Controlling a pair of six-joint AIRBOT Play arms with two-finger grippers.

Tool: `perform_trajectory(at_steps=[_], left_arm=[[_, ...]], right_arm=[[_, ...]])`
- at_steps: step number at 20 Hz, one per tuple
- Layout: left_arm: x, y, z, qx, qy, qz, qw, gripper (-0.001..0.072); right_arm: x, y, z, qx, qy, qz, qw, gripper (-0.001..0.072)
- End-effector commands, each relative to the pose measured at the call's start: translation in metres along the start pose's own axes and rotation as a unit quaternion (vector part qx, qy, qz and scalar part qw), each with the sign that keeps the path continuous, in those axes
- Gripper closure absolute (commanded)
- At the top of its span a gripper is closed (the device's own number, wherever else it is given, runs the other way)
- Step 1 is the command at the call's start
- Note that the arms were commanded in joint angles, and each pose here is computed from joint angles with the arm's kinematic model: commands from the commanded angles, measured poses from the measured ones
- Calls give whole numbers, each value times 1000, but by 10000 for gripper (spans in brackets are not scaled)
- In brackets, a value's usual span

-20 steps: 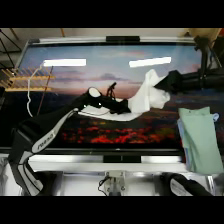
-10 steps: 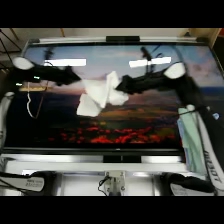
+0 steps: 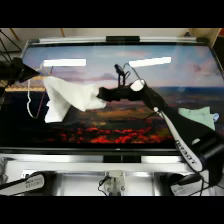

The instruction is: Fold the shirts.

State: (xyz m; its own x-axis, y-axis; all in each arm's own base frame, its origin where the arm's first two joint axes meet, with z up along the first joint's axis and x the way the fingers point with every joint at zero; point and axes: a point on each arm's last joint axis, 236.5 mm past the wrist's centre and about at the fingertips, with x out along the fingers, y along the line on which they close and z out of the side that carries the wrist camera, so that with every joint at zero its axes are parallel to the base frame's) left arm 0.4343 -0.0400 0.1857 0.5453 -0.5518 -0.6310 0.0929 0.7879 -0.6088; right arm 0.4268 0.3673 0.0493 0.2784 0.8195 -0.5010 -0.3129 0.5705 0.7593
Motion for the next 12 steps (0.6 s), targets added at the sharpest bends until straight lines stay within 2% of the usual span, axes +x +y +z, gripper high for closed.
perform_trajectory(at_steps=[1, 4, 7, 12], left_arm=[[8, -20, -4, 24, 4, -9, 1000, 677], [35, -55, -26, 53, 42, -36, 997, 676], [67, -87, -52, 85, 83, -57, 991, 677], [101, -97, -71, 100, 114, -60, 987, 676]], right_arm=[[-55, 1, 52, -23, -75, -5, 997, 640], [-131, -6, 92, -42, -135, -28, 990, 640], [-202, -19, 102, -60, -156, -68, 984, 640], [-322, -26, 119, -55, -245, -118, 961, 639]])
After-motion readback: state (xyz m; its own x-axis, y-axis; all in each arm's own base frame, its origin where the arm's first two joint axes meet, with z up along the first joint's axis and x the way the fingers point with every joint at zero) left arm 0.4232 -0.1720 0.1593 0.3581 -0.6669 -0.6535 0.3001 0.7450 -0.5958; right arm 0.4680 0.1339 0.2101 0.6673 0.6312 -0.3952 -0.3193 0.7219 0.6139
